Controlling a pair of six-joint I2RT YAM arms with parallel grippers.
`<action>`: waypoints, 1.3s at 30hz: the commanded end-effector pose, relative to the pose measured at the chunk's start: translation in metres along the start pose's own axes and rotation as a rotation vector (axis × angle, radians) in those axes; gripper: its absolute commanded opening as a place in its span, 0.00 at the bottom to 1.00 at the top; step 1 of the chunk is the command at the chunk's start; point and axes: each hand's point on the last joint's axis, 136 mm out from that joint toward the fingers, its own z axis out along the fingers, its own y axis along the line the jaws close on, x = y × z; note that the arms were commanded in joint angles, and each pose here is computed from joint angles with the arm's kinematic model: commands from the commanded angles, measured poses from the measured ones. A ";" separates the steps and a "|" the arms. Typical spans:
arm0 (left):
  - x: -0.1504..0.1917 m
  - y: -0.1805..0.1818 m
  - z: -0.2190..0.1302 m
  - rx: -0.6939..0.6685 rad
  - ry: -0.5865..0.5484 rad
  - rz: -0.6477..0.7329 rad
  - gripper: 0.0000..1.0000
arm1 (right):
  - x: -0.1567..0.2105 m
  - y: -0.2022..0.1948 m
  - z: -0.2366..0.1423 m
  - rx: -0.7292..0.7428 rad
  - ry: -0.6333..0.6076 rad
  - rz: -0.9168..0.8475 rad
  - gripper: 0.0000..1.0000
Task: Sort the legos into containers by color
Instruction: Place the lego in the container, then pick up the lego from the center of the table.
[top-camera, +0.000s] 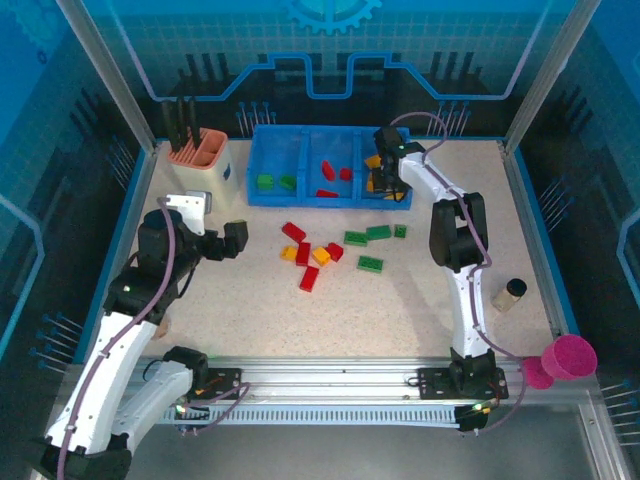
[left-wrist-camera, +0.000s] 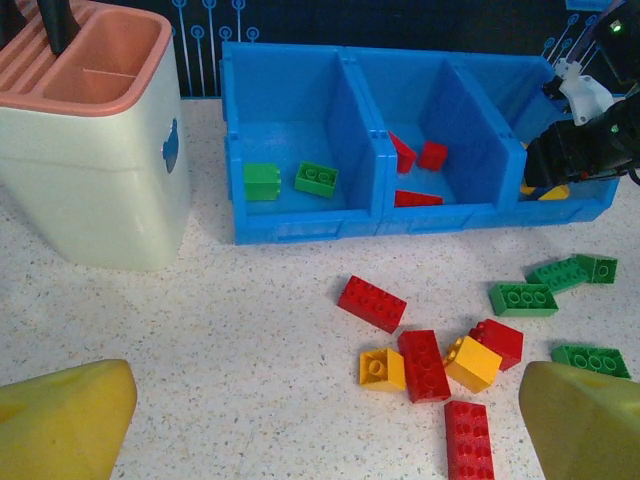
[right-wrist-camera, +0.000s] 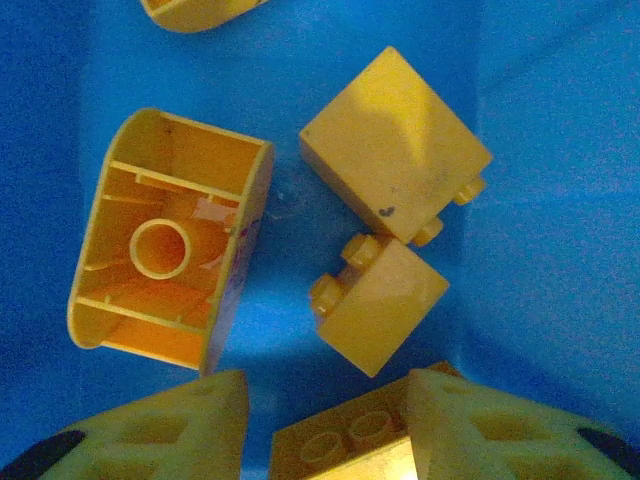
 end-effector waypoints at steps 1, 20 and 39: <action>-0.008 0.002 -0.002 -0.009 -0.040 0.007 0.99 | -0.004 0.008 -0.036 -0.016 -0.032 -0.038 0.47; -0.011 0.002 -0.004 -0.009 -0.044 0.018 0.99 | 0.100 0.196 -0.157 -0.547 -0.192 -0.757 0.64; -0.009 -0.002 -0.004 0.018 -0.049 0.030 0.99 | 0.172 0.286 -0.126 -0.810 -0.151 -1.166 0.72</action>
